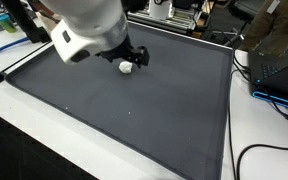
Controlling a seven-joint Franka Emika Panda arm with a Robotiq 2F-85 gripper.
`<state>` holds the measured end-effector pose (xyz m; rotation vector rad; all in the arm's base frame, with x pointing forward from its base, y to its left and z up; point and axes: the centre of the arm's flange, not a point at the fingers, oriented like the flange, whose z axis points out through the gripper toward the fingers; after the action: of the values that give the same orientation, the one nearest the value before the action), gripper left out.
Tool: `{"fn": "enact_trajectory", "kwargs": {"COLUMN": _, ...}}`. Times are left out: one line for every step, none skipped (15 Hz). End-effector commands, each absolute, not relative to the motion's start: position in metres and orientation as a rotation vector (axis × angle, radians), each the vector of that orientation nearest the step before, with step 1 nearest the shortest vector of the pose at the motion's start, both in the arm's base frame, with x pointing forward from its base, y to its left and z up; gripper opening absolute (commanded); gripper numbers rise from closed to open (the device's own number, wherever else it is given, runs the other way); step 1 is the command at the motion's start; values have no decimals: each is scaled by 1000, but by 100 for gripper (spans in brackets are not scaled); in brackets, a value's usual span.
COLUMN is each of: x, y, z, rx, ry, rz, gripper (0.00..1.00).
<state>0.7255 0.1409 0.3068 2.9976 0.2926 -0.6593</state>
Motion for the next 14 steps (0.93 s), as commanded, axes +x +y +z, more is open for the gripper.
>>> {"fn": "enact_trajectory", "kwargs": {"x": 656, "y": 121, "z": 322, "rx": 3191, "ry": 285, "rz": -471, "gripper": 100}}
{"fn": "enact_trajectory", "kwargs": {"x": 659, "y": 123, "z": 328, "rx": 3242, "ry": 263, "rz": -391, "gripper": 100}}
{"fn": "enact_trajectory", "kwargs": {"x": 662, "y": 124, "z": 332, "rx": 3290, "ry": 244, "rz": -311, "gripper": 100}}
{"fn": "enact_trajectory", "kwargs": {"x": 665, "y": 127, "z": 334, "rx": 3324, "ry": 222, "rz": -269, "gripper": 100}}
{"fn": "enact_trajectory", "kwargs": {"x": 667, "y": 129, "z": 337, "rx": 3346, "ry": 213, "rz": -235, "gripper": 100}}
{"fn": "enact_trajectory", "kwargs": {"x": 667, "y": 131, "z": 337, "rx": 3358, "ry": 186, "rz": -225, "gripper": 100}}
{"fn": "enact_trajectory", "kwargs": {"x": 666, "y": 131, "z": 337, "rx": 3349, "ry": 188, "rz": -187, "gripper": 100}}
{"fn": "enact_trajectory", "kwargs": {"x": 664, "y": 129, "z": 338, "rx": 3334, "ry": 202, "rz": -94, "gripper": 100}}
{"fn": "enact_trajectory", "kwargs": {"x": 736, "y": 141, "z": 347, "rx": 3325, "ry": 216, "rz": -164, "gripper": 100}}
{"fn": "enact_trajectory", "kwargs": {"x": 734, "y": 141, "z": 347, "rx": 3326, "ry": 212, "rz": -125, "gripper": 100}}
{"fn": "enact_trajectory", "kwargs": {"x": 731, "y": 141, "z": 347, "rx": 3325, "ry": 211, "rz": -114, "gripper": 100}}
{"fn": "enact_trajectory", "kwargs": {"x": 729, "y": 141, "z": 348, "rx": 3324, "ry": 211, "rz": -111, "gripper": 100}}
{"fn": "enact_trajectory", "kwargs": {"x": 728, "y": 141, "z": 349, "rx": 3323, "ry": 210, "rz": -113, "gripper": 100}}
{"fn": "enact_trajectory", "kwargs": {"x": 727, "y": 141, "z": 350, "rx": 3323, "ry": 210, "rz": -112, "gripper": 100}}
